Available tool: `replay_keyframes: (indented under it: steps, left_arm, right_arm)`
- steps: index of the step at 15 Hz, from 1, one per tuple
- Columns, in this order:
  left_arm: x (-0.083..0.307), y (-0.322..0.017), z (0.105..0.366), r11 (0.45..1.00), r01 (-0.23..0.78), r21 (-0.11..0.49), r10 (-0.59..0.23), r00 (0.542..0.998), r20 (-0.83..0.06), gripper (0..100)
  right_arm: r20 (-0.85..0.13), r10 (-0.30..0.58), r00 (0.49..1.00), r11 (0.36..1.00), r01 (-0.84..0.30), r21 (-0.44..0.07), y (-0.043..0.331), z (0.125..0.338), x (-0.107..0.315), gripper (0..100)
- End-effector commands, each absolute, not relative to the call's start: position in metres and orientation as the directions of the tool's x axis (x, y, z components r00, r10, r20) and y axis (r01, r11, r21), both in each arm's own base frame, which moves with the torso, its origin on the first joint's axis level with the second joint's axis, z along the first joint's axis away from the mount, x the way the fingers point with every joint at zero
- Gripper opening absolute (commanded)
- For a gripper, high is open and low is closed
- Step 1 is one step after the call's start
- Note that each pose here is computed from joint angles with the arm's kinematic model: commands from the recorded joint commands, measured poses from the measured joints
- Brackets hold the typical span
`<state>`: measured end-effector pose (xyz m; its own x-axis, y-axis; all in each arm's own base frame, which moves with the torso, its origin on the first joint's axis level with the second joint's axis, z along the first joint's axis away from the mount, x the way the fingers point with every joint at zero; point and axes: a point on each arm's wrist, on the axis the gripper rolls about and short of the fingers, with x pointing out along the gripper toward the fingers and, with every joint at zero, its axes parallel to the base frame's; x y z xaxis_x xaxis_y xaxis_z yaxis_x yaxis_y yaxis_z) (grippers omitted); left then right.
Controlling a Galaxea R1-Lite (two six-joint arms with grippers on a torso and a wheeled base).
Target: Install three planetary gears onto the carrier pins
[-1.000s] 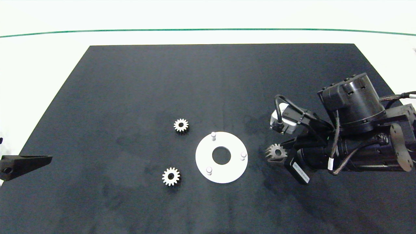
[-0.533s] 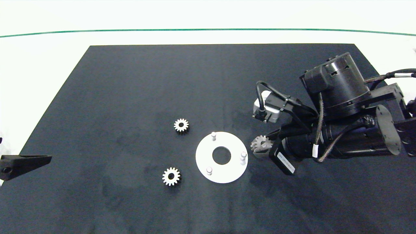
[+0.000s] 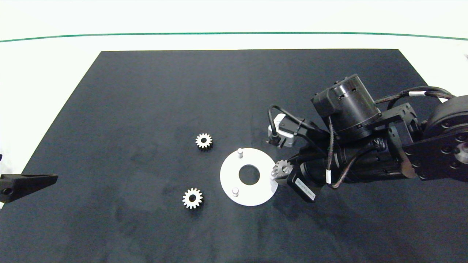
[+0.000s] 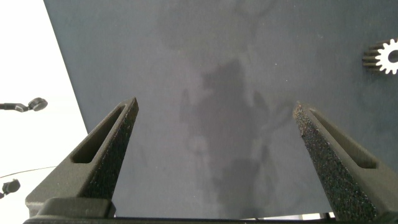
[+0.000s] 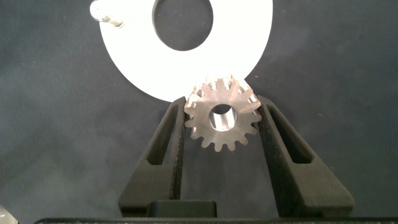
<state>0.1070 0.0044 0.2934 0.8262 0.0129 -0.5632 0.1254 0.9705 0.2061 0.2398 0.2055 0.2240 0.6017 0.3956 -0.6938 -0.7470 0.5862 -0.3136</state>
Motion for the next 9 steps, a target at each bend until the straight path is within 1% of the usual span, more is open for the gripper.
replay_keyframes:
  steps: [1, 9]
  left_arm:
    - [0.1059, 0.0045, 0.2929, 0.970, 0.126, 0.207, 0.013, 0.825, -0.566, 100]
    - [0.1055, 0.0043, 0.2927, 0.970, 0.128, 0.207, 0.012, 0.825, -0.566, 100]
  right_arm:
    - [-0.710, 0.385, 0.589, 0.580, -0.753, -0.310, 0.2091, 0.2166, 0.2441, 19]
    - [-0.714, 0.385, 0.585, 0.582, -0.754, -0.305, 0.2155, 0.2125, 0.2500, 19]
